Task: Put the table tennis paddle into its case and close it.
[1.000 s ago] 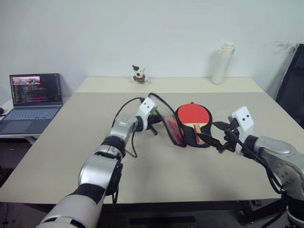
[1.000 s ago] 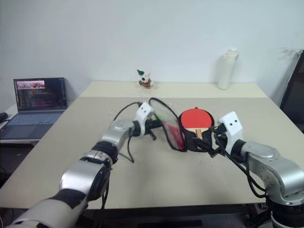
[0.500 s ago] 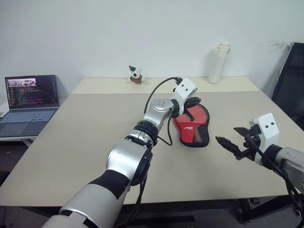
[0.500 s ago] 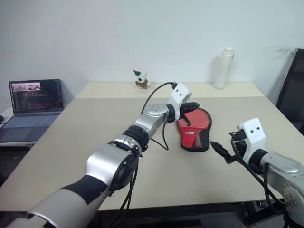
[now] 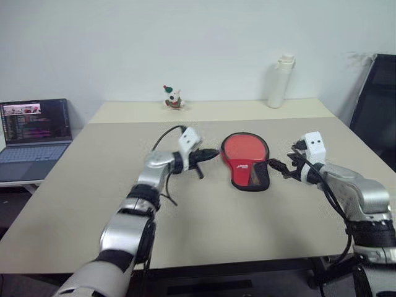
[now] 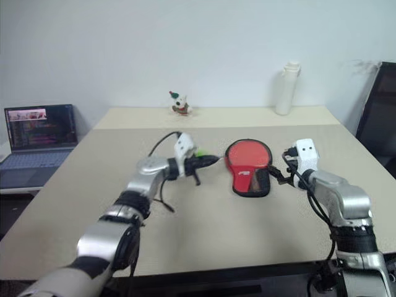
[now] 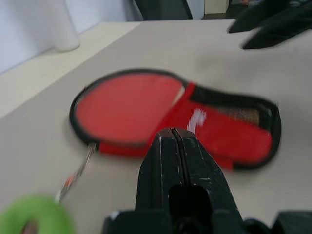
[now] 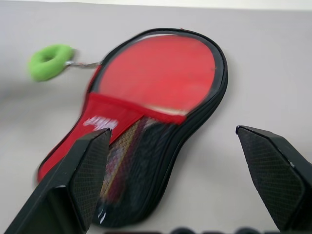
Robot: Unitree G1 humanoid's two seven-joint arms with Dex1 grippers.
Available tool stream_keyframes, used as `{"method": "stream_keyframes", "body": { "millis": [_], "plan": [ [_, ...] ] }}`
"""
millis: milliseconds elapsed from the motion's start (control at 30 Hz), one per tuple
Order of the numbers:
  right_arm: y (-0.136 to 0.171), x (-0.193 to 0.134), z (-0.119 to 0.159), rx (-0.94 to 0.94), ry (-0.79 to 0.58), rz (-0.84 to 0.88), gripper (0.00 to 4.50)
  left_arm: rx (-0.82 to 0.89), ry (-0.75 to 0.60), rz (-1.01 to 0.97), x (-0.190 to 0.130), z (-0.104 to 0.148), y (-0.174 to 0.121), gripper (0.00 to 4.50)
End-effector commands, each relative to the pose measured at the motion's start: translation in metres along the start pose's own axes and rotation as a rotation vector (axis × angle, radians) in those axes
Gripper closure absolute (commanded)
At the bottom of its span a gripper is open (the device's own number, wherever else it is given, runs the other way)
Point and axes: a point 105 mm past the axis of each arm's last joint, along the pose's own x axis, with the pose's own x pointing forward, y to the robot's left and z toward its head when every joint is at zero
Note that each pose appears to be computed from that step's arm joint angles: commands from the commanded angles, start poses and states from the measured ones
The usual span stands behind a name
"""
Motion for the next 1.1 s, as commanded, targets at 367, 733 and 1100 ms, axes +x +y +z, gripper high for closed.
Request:
{"method": "stream_keyframes", "body": {
  "millis": [367, 733, 1100],
  "plan": [
    [-0.009, 0.053, -0.027, 0.026, 0.089, -0.009, 0.00, 0.016, -0.036, 0.097, -0.044, 0.030, -0.010, 4.47],
    [0.021, 0.071, -0.049, 0.072, 0.170, 0.081, 1.58, 0.015, -0.029, 0.103, -0.043, 0.029, -0.011, 4.50],
    [0.071, 0.081, -0.058, 0.242, 0.223, 0.241, 4.49, 0.002, 0.038, 0.028, -0.062, 0.017, -0.024, 4.50]
  ]
}}
